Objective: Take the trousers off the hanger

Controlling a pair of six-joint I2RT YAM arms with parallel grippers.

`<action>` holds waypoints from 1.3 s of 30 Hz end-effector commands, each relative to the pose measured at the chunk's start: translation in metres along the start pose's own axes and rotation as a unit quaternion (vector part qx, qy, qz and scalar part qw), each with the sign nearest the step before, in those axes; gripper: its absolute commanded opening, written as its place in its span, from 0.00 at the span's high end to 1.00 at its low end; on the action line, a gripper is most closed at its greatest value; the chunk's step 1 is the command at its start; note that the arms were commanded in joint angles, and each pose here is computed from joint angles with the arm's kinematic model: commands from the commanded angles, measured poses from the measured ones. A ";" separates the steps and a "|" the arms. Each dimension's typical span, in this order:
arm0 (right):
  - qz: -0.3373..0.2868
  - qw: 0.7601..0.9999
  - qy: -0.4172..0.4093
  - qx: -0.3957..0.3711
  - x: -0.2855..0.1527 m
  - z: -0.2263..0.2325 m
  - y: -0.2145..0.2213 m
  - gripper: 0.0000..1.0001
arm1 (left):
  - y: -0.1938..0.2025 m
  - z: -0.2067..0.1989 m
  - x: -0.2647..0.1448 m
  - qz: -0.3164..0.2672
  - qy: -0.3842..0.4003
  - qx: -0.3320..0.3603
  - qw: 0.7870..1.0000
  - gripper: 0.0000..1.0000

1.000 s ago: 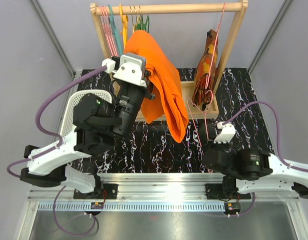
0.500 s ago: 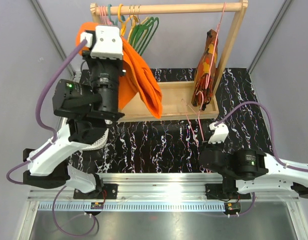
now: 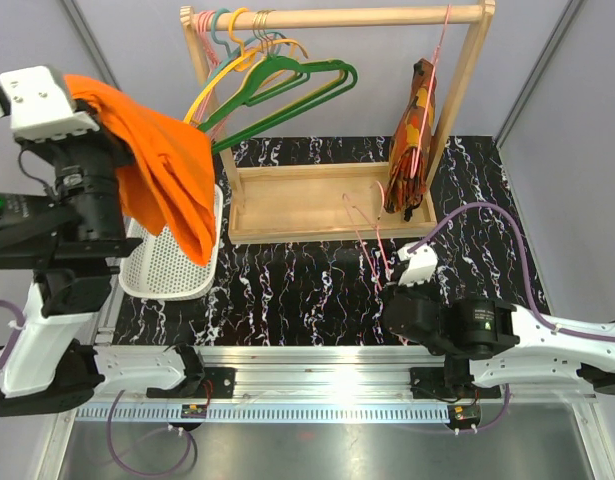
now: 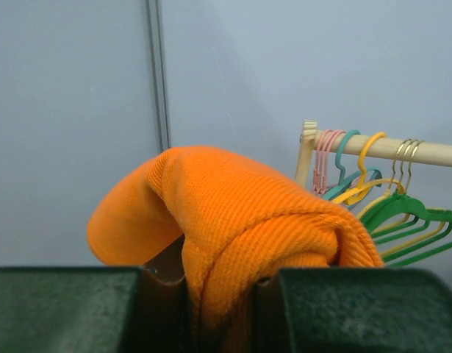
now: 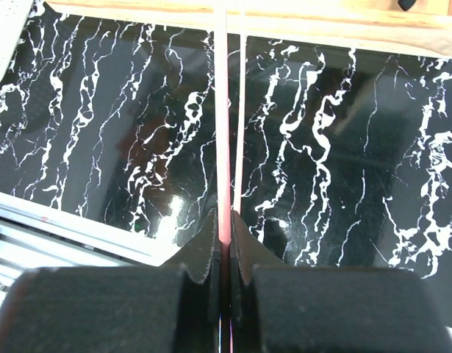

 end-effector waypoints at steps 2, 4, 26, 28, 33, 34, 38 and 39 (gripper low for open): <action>-0.022 1.000 0.000 0.009 0.005 0.007 -0.008 1.00 | -0.012 0.014 -0.002 -0.038 -0.003 -0.038 0.999 1.00; -0.023 1.000 -0.001 0.009 0.005 0.008 -0.008 1.00 | -0.015 0.030 -0.005 -0.043 -0.021 -0.036 0.998 1.00; -0.028 0.999 -0.030 0.008 0.005 0.022 -0.016 1.00 | 0.100 0.061 -0.027 0.025 -0.094 0.082 0.992 1.00; -0.029 0.999 -0.034 0.008 0.005 0.024 -0.017 1.00 | 0.122 0.061 -0.020 0.045 -0.113 0.123 0.985 1.00; -0.026 0.999 -0.037 -0.004 0.007 0.030 -0.019 1.00 | 0.164 0.076 -0.008 0.070 -0.174 0.101 0.977 1.00; -0.025 0.999 -0.038 -0.004 0.006 0.031 -0.020 1.00 | 0.171 0.081 -0.006 0.076 -0.189 0.092 0.975 1.00; -0.028 0.998 -0.049 -0.001 0.005 0.034 -0.022 1.00 | 0.192 0.108 -0.003 0.090 -0.266 0.084 0.956 1.00; -0.031 0.998 -0.052 -0.001 0.005 0.035 -0.023 1.00 | 0.196 0.119 -0.005 0.091 -0.297 0.089 0.947 1.00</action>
Point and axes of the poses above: each gripper's point midway between its finger pads, its own x axis out along the fingers, its own z axis along the line the jaws close on, y = z × x, the point moved 5 cm from there along -x, back along the fingers, and after that the axes turned 5 degrees about -x, right-handed, at the moved point
